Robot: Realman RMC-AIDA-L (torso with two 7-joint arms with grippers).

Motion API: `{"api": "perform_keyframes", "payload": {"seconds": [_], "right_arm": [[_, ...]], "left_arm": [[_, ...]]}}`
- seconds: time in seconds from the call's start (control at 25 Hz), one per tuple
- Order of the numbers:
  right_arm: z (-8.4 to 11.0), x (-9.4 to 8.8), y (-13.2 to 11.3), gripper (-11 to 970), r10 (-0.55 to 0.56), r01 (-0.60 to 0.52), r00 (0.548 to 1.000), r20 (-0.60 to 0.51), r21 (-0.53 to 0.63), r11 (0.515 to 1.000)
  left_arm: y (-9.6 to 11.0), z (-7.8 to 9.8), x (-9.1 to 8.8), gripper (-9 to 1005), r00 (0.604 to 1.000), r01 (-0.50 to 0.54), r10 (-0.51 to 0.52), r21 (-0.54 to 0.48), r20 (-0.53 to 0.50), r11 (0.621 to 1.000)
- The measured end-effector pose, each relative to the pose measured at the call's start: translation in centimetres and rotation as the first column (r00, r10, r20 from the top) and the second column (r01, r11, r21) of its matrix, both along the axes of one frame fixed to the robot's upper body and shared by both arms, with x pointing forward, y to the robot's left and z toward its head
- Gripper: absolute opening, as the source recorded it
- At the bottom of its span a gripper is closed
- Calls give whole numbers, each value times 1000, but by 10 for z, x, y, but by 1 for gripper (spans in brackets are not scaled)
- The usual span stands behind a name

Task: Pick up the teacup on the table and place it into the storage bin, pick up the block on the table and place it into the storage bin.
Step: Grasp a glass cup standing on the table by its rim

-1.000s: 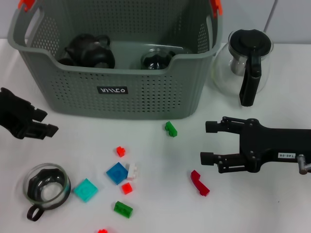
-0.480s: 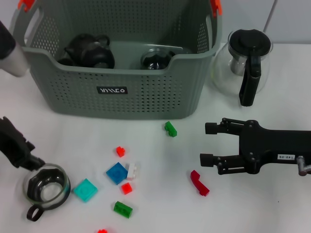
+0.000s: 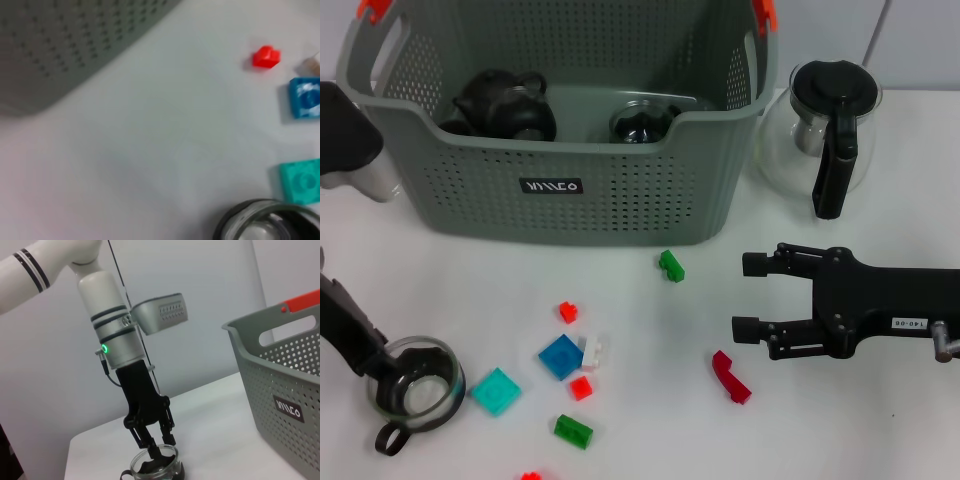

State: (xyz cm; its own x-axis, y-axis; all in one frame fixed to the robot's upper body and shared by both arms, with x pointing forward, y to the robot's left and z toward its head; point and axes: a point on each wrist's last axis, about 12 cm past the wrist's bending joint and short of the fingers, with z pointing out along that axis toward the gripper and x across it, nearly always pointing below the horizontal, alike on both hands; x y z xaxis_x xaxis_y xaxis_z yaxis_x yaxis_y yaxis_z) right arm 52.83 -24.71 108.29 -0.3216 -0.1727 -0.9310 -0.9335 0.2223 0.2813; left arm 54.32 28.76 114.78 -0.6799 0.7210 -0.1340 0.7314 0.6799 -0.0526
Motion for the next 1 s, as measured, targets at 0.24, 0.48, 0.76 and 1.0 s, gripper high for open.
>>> {"api": "perform_keyframes", "payload": {"seconds": [0.24,0.48,0.76,1.0], "right_arm": [[0,0,0,941,-2,2,1000,1,-1,1000],[0,0,0,940,-3,3,1000,1,-2,1000],[0,0,0,941,-3,3,1000,1,-1,1000],[0,0,0,941,-1,1,1000,0,0,1000]], "left_arm": [[-3,-9,3,421,1000,2,-1,17,-14,1000],[-6,-15,5,396,1000,3,-3,16,-24,1000],[-8,-14,7,368,1000,-6,6,31,-20,1000],[-8,-14,10,343,1000,-19,20,36,-24,999]]}}
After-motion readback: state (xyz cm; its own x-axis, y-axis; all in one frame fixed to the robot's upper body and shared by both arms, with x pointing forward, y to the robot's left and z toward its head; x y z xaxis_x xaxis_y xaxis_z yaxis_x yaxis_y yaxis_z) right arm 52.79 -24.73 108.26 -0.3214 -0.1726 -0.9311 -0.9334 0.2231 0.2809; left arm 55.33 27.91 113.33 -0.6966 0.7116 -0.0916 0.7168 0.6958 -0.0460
